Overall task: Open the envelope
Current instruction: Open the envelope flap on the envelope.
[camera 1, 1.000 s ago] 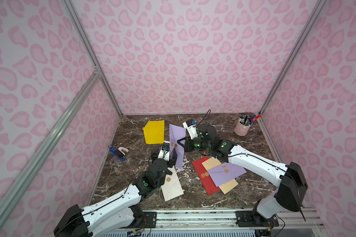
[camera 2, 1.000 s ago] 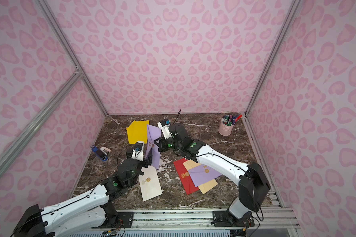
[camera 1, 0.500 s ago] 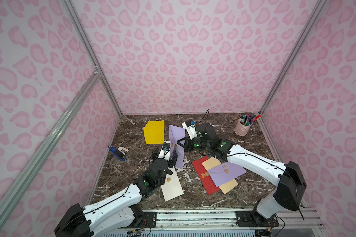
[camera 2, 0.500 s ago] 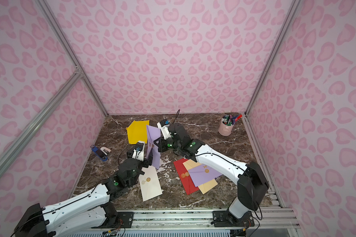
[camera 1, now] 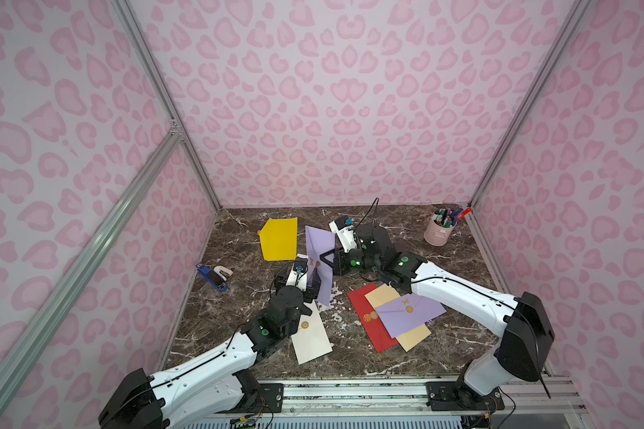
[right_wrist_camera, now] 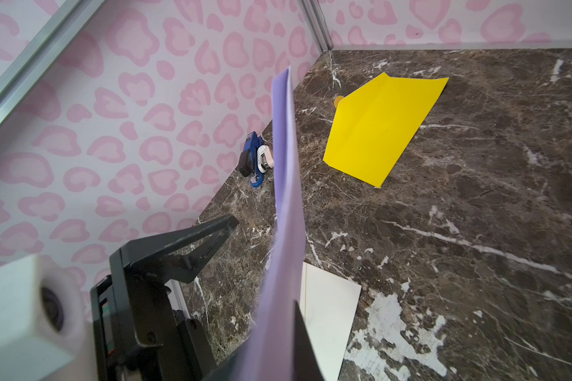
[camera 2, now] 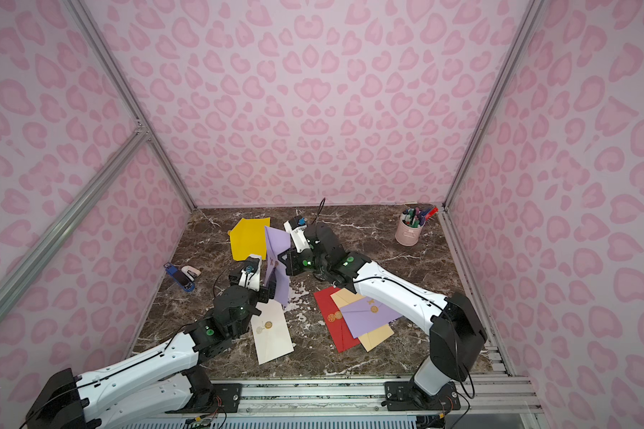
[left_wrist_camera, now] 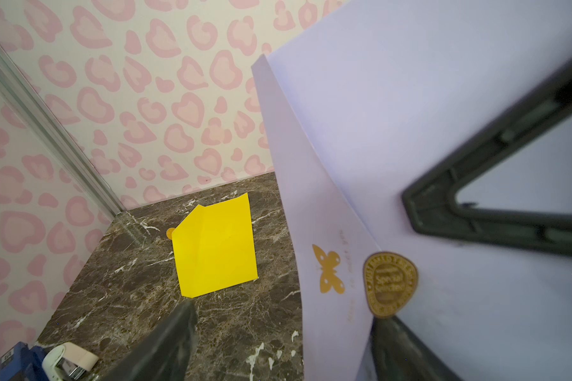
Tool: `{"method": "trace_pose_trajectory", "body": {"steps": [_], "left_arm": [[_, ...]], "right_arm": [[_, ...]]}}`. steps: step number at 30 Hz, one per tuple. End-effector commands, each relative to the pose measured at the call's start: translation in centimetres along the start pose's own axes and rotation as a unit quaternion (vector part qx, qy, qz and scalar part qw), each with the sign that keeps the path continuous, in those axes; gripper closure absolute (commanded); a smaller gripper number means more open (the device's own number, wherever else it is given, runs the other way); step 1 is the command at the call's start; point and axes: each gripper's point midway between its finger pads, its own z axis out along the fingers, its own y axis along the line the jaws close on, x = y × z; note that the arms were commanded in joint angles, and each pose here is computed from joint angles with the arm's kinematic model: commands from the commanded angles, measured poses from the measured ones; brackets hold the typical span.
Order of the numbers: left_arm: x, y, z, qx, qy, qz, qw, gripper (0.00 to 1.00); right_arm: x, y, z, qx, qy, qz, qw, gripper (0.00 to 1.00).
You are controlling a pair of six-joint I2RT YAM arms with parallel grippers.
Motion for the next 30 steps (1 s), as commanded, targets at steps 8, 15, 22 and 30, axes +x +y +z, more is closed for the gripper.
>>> {"method": "trace_pose_trajectory", "body": {"steps": [8,15,22,30], "left_arm": [[-1.28,0.86,-0.19,-0.017,-0.020,-0.018,0.999,0.17],[-1.24,0.82,-0.18,-0.016,-0.020,-0.018,1.000,0.16],[-1.23,0.83,-0.21,-0.015,-0.020,-0.021,0.999,0.16],[-1.20,0.87,-0.21,-0.016,-0.019,-0.020,0.999,0.16]], "right_arm": [[1.06,0.36,-0.09,-0.010,0.021,0.002,1.000,1.00],[1.04,0.34,-0.15,-0.010,0.020,0.002,1.000,1.00],[1.16,0.21,-0.05,-0.008,0.022,0.001,1.000,1.00],[1.15,0.27,-0.09,-0.009,0.021,0.001,1.000,1.00]]}}
